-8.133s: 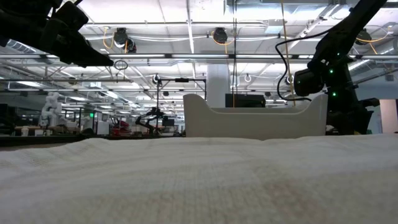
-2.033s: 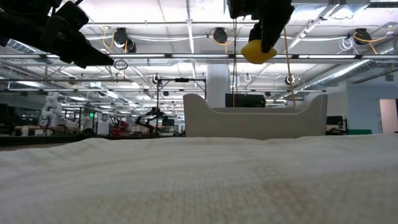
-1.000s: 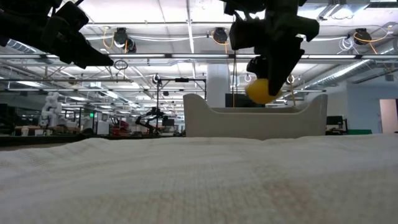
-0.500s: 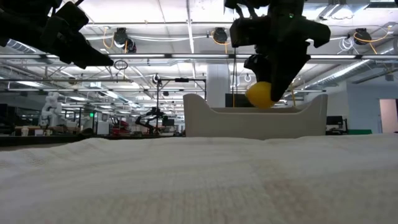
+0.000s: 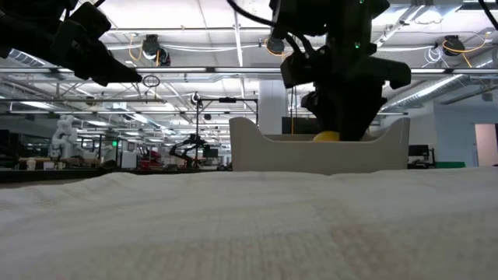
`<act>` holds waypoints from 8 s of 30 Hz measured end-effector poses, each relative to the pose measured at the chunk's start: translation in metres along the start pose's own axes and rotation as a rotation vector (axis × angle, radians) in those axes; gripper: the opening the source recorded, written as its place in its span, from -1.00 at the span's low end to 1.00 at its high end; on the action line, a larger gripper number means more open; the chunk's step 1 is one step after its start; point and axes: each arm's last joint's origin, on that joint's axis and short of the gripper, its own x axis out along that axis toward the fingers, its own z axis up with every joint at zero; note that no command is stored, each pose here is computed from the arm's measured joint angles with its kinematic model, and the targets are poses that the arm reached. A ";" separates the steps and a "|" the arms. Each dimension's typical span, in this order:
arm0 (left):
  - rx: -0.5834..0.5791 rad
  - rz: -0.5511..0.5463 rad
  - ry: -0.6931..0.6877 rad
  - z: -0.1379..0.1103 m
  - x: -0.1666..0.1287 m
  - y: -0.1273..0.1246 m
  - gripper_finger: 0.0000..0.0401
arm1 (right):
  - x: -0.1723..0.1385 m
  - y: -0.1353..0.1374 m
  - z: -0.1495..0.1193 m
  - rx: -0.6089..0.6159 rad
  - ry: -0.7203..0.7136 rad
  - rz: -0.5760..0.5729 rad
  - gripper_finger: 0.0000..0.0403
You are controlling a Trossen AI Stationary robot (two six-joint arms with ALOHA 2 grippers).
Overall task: Pick and placing Produce into tupperware
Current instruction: Put the lemon into the gray bin, then adjust the gray bin
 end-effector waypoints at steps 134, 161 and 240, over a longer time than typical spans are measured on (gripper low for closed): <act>-0.008 -0.027 0.018 -0.002 0.000 -0.001 -0.89 | -0.023 0.016 0.019 0.064 -0.130 -0.187 -0.94; -0.010 -0.026 0.026 -0.003 0.000 -0.001 -0.89 | -0.044 -0.011 0.010 0.184 -0.153 -0.330 -1.00; -0.028 -0.025 0.026 -0.003 0.000 -0.001 -0.89 | -0.023 -0.037 -0.020 0.371 0.057 -0.235 -1.00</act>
